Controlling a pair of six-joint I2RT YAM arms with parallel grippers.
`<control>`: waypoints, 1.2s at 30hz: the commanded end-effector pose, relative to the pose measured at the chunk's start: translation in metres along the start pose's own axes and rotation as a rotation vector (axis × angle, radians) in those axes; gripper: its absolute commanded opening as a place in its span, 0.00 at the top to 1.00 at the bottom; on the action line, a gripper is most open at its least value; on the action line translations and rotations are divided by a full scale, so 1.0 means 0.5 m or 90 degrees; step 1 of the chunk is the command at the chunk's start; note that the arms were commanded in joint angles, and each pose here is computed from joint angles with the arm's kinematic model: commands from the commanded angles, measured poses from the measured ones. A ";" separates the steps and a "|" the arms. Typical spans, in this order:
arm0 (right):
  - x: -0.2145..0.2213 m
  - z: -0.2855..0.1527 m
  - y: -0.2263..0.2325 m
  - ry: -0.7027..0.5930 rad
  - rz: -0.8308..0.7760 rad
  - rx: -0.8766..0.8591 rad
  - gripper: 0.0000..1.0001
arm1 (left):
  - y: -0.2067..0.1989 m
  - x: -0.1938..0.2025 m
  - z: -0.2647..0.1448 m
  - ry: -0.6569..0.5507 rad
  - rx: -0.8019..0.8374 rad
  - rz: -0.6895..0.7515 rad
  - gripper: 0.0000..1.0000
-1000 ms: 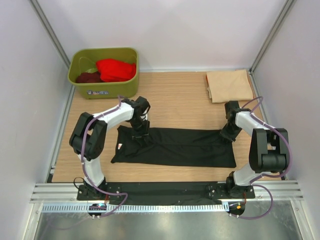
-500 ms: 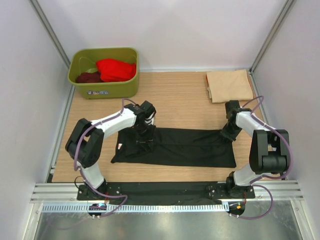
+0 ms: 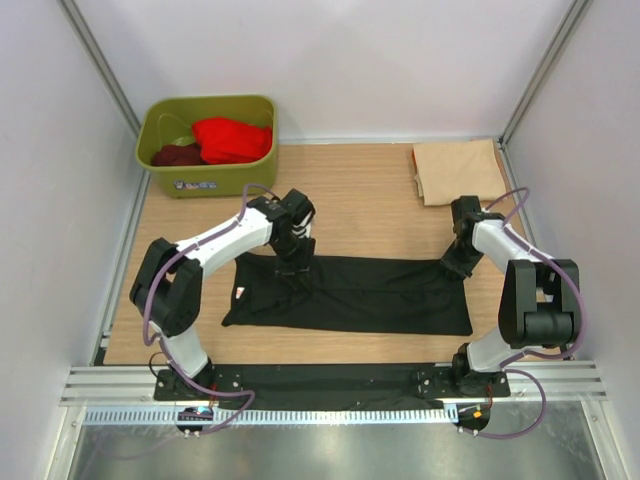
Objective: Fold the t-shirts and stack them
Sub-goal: Fold the tshirt
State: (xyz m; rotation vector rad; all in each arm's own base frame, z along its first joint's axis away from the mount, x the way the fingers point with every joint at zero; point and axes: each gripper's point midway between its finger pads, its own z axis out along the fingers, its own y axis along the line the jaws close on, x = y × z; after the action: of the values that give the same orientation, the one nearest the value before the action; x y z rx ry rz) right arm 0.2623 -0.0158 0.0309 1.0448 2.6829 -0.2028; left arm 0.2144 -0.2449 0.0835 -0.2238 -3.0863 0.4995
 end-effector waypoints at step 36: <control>-0.052 -0.056 0.028 -0.069 0.000 -0.065 0.69 | 0.007 0.053 0.070 -0.004 -0.082 -0.034 1.00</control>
State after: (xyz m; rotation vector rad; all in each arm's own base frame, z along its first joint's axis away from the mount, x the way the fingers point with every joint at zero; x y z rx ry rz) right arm 0.2779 -0.0145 0.0545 0.9929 2.6177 -0.1411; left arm 0.1873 -0.2450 0.0344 -0.1818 -3.0928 0.2348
